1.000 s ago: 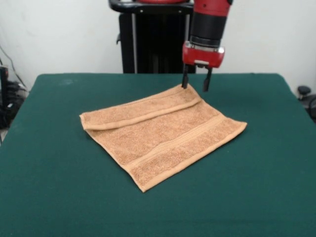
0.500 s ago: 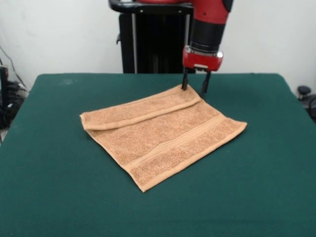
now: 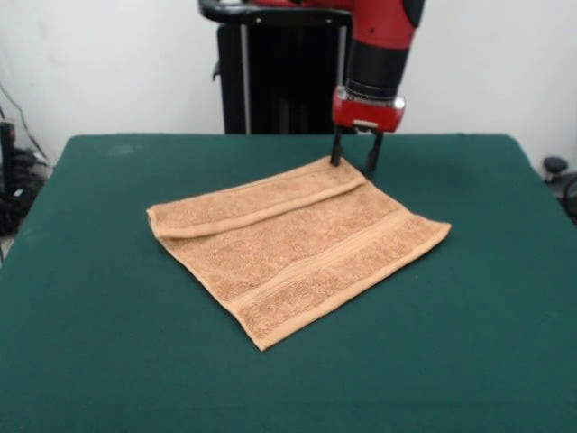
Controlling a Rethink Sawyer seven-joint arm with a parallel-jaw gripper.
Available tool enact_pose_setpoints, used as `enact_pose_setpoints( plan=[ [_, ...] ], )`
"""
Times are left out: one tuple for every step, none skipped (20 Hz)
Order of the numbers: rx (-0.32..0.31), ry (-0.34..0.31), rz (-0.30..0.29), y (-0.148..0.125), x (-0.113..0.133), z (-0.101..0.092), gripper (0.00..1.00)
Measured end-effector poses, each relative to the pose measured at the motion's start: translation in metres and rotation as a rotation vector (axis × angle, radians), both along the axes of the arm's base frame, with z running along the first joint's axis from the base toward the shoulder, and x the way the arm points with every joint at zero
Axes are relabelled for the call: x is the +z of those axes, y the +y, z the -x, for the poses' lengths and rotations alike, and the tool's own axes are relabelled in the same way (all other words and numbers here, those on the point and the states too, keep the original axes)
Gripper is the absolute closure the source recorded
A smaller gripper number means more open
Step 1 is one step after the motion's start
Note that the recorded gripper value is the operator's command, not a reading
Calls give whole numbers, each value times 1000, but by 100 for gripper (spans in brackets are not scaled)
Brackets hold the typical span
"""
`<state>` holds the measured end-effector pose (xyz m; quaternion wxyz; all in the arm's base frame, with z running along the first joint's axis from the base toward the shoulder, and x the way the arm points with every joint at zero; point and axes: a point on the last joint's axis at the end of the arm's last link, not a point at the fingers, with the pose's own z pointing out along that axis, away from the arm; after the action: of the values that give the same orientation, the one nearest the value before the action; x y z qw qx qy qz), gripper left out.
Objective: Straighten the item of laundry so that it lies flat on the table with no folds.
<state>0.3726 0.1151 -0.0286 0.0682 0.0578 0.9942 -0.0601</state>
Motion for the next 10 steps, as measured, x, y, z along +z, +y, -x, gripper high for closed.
enact_pose_setpoints(
  plan=[
    [0, -3, 0, 0, 0, 0, 0],
    [1, -5, -1, 0, 0, -1, 0],
    [1, -6, -1, 0, 0, -1, 0],
    [1, -7, -1, 0, 0, -1, 0],
    [1, -6, -1, 0, 0, -1, 0],
    [1, -7, -1, 0, 0, -1, 0],
    [1, -7, -1, 0, 0, -1, 0],
    [1, -7, -1, 0, 0, -1, 0],
    [1, -7, -1, 0, 0, -1, 0],
    [1, -7, -1, 0, 0, -1, 0]
  ],
)
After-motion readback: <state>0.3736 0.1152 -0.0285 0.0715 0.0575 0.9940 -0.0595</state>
